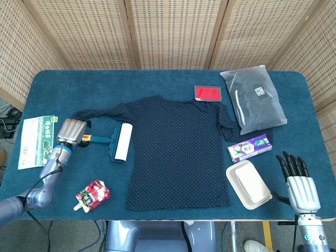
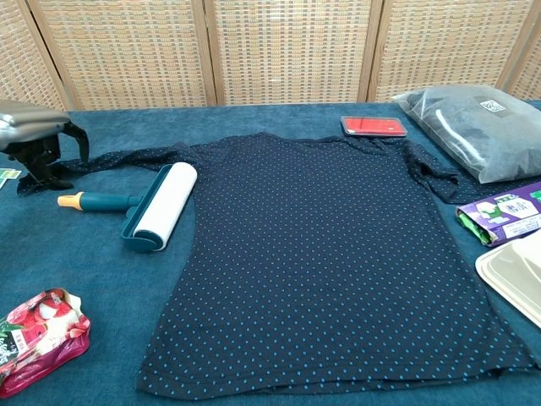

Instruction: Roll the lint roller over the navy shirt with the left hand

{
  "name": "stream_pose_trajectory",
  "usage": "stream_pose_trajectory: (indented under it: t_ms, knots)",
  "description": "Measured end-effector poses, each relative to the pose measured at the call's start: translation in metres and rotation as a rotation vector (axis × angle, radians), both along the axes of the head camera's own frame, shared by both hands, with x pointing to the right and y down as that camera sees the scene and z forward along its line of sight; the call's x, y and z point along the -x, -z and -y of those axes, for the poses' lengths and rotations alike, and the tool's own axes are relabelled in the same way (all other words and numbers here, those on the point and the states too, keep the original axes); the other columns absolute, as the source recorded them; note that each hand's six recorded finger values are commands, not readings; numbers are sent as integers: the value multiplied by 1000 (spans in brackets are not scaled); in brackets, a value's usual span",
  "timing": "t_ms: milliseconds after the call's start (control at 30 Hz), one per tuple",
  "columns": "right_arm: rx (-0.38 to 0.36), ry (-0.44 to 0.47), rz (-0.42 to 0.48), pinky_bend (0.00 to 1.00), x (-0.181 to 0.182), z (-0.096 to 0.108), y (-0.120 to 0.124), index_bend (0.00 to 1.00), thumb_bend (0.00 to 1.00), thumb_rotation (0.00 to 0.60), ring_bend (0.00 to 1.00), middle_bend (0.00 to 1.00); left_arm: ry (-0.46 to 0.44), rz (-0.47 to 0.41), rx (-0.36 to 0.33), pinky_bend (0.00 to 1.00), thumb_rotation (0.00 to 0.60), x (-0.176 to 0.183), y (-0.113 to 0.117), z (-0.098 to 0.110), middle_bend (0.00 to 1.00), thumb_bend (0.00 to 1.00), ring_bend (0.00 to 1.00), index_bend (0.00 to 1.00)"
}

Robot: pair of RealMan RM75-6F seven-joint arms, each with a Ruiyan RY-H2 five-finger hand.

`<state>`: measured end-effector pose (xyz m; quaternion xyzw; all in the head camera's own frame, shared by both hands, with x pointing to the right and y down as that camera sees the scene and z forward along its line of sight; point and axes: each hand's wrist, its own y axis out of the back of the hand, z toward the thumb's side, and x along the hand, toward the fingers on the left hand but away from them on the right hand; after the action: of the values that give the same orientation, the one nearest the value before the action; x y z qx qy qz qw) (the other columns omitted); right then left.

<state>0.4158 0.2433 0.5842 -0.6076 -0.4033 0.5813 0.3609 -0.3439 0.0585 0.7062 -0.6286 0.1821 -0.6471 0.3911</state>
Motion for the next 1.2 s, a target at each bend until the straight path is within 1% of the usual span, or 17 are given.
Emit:
stream_pose_trajectory:
  t_ms: [133, 333, 800, 1133, 1200]
  knots:
    - [-2, -7, -5, 0, -3, 0, -1, 0, 131, 600, 0, 0, -28, 9, 1, 685, 600, -12, -12, 0, 894, 224, 735, 379]
    - [-16, -14, -4, 0, -5, 2, 2, 0, 130, 600, 0, 0, -50, 21, 3, 685, 600, -21, -24, 0, 894, 224, 734, 387]
    - [-15, -26, -6, 0, -9, 3, 0, 0, 129, 600, 0, 0, -73, 44, 32, 685, 600, -27, -40, -1, 894, 224, 734, 407]
    - [-16, -29, -10, 0, -10, 3, 0, 0, 128, 600, 0, 0, -95, 43, 56, 685, 600, -41, -56, -5, 894, 225, 735, 428]
    - [-18, -28, -9, 0, -10, 3, 0, 0, 128, 600, 0, 0, -98, 45, 59, 685, 600, -42, -58, -6, 894, 257, 735, 444]
